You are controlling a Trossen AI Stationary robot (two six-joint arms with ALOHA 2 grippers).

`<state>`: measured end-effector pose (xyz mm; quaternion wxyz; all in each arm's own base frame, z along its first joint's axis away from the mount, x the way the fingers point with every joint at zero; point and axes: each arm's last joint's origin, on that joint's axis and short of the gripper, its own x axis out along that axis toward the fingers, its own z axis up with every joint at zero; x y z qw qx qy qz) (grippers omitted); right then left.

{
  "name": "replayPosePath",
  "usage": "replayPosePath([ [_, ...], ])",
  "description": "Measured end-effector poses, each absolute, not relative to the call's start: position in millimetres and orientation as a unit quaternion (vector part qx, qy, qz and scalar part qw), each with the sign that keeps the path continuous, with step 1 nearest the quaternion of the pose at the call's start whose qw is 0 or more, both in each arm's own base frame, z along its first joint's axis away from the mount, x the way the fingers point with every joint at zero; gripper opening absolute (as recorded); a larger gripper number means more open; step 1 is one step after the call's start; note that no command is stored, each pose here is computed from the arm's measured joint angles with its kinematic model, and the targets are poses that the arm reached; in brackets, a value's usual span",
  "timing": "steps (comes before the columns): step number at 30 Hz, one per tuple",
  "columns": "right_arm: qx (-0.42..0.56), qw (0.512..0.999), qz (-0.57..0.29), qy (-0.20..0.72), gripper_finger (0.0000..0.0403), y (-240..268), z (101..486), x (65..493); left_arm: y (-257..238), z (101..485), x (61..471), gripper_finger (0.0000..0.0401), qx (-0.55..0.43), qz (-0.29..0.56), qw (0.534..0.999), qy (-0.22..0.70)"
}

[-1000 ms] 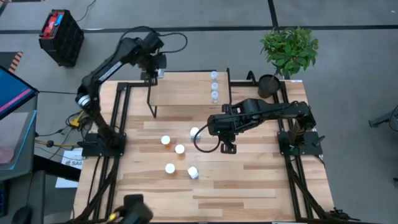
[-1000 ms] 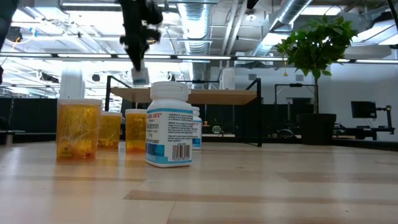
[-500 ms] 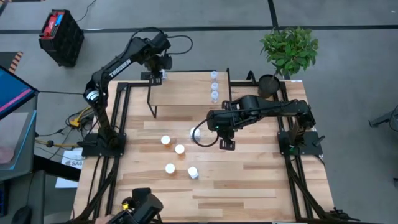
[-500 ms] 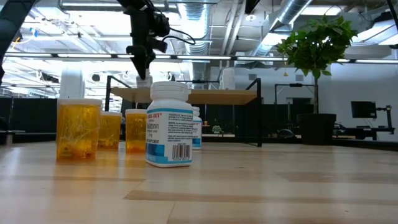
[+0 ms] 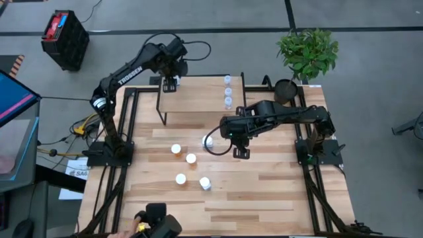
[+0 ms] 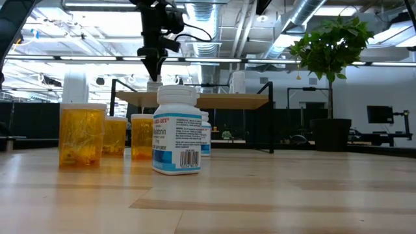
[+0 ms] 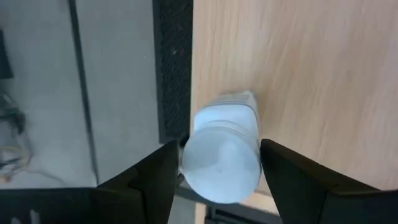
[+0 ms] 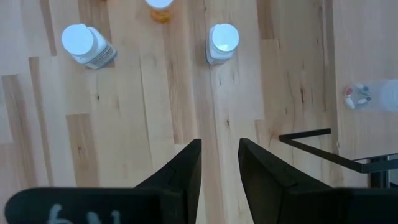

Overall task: Pick and place medicine bottles onto shelf by color
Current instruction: Put the bottom left white pill bottle on the shelf, then put the top white pill bottle on the shelf aligned with the other white pill bottle

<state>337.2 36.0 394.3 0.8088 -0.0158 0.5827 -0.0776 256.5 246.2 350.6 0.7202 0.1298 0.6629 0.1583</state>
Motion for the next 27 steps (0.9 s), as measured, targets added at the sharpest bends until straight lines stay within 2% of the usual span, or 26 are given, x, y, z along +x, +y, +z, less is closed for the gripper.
replayPosePath([
  [6,-0.016,0.809,-0.078,0.583,0.0127,36,394,337,245,351,258,0.0214,0.135,0.155,0.720,0.663],
  [11,-0.016,0.809,-0.078,0.583,0.0127,36,394,337,242,352,260,0.0214,0.163,0.160,0.701,0.675],
  [19,-0.018,0.809,-0.076,0.583,0.0127,36,394,337,231,372,270,0.0215,0.185,0.161,0.725,0.643],
  [23,-0.019,0.809,-0.075,0.583,0.0127,36,394,337,218,389,277,0.0215,0.177,0.163,0.755,0.610],
  [27,-0.019,0.809,-0.075,0.583,0.0127,36,394,337,194,401,288,0.0215,0.119,0.113,0.812,0.560],
])
